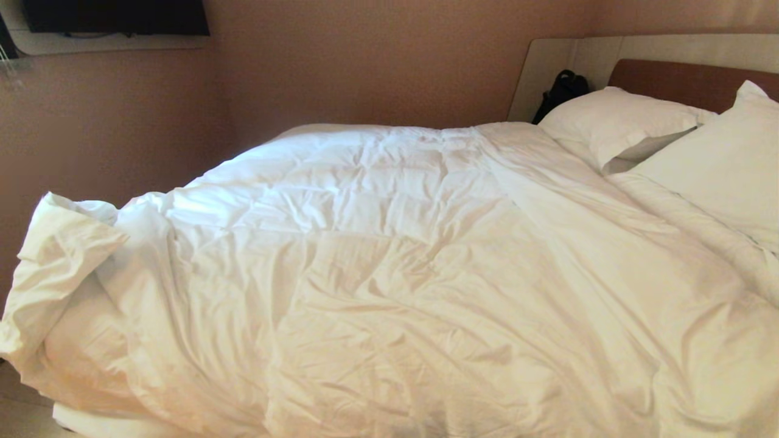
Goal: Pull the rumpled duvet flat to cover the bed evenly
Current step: Hold the folded corner of the quilt
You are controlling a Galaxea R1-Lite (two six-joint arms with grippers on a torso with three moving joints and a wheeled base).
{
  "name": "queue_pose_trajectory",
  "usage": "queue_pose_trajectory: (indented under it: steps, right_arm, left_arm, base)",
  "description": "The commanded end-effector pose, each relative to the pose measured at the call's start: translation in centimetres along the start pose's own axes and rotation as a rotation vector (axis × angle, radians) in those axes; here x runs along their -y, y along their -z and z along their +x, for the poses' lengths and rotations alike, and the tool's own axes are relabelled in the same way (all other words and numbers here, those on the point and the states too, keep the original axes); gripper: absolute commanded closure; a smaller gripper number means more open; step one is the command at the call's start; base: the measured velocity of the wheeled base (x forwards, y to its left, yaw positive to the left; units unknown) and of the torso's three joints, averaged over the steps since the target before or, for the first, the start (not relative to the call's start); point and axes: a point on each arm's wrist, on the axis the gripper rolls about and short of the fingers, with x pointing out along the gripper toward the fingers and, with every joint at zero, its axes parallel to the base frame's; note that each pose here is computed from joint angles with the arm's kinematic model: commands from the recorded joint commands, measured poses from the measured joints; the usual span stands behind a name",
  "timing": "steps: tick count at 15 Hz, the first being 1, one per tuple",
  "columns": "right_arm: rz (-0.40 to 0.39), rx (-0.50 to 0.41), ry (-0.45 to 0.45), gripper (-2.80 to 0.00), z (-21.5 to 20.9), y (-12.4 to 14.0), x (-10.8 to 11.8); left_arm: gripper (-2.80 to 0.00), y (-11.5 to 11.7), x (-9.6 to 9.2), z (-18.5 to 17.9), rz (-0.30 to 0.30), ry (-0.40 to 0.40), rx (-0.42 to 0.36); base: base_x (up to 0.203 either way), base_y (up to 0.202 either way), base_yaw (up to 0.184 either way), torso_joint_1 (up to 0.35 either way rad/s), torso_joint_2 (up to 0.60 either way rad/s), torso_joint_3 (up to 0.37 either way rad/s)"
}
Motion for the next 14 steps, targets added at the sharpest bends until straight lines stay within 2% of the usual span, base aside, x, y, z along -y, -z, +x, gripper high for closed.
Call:
queue_pose_trajectory:
  steps: [1, 14]
  right_arm:
    - [-0.001, 0.001, 0.001, 0.0, 0.0, 0.0, -0.01]
    - [-0.001, 0.001, 0.001, 0.0, 0.0, 0.0, -0.01]
  left_arm:
    - [0.0, 0.0, 0.0, 0.0, -0.001, 0.0, 0.0]
    - [0.0, 0.0, 0.0, 0.0, 0.001, 0.0, 0.0]
  base:
    - [0.003, 0.107, -0.007, 0.005, 0.0, 0.005]
    - [0.0, 0.193, -0.001, 0.003, 0.0, 0.002]
